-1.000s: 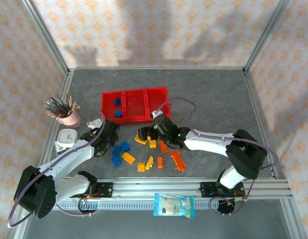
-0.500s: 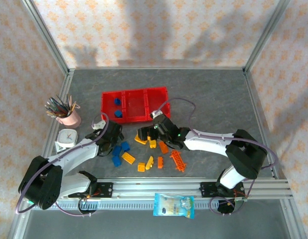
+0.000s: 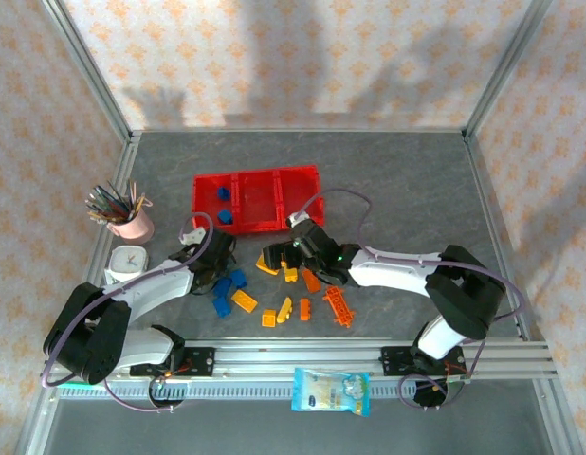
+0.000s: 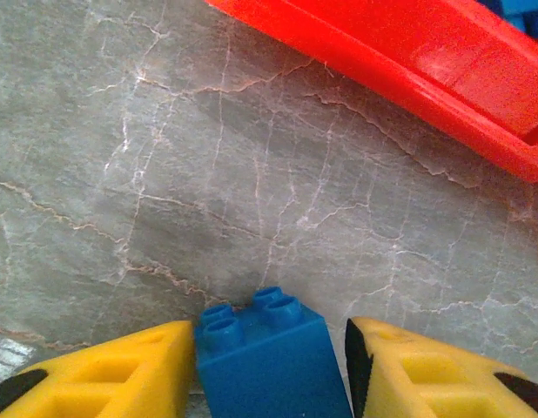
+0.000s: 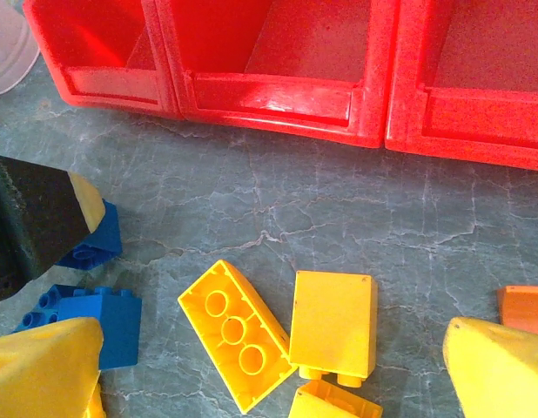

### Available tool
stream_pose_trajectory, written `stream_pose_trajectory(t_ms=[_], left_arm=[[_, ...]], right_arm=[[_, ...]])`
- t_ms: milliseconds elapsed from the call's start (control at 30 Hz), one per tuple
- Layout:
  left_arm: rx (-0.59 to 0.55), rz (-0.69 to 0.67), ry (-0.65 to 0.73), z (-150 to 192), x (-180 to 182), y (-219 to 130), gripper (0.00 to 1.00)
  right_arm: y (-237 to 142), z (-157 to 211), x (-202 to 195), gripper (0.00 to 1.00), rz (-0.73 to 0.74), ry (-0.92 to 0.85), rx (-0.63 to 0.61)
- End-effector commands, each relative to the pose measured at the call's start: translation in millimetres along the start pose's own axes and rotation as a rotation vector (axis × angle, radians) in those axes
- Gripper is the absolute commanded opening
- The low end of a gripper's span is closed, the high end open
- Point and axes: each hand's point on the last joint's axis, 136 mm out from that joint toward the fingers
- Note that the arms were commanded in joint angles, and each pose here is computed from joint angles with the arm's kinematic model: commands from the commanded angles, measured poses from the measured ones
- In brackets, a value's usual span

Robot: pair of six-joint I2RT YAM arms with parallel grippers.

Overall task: Sort the legos into containers by color
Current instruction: Pick up the lego from the middle-left of the table, then place the lego in the container.

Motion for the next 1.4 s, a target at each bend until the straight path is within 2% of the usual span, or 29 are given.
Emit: stream_pose_trajectory(t_ms=[0,433,600,867,1000,1167,1367], left_arm=[[-0.003,0.005,0.005,3,3,3,0.45],[-0.040,0.047,0.011,-9,-4,-14,0.29],[-0.087,0.068,0.011,-23,-8,-32,0.28],[-0.217,0.095,0.034,-67,-25,-78,0.28],[-0.277,0.105,0.039,-97,-39,-89,0.28],[-0.317,0.125,0.031,-132,-63,-84,0.27],[-0.306,0.113,0.041,-155,-90,-53,0.27]], right_arm=[[1,-4,-1,1.00,0.014,0.006,-0.023],[-10,-24,6,0.99,0.000,0.000,-0.059],[-18,-38,12,1.00,-0.014,-0.009,-0.086],[-23,-63,22,1.00,-0.049,-0.004,-0.129],[-17,-70,18,1.00,-0.036,0.019,-0.142],[-8,-77,4,1.00,0.000,0.069,-0.158],[-9,-87,-21,1.00,0.070,0.108,-0.195]])
Point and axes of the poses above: each hand's point on the last joint's axis, 136 mm out from that joint toward the fingers, its own y axis out along the fingers, its own x axis along the line the jaws close on, z = x × y, and after that the axes turned 11 degrees about -y, right-handed
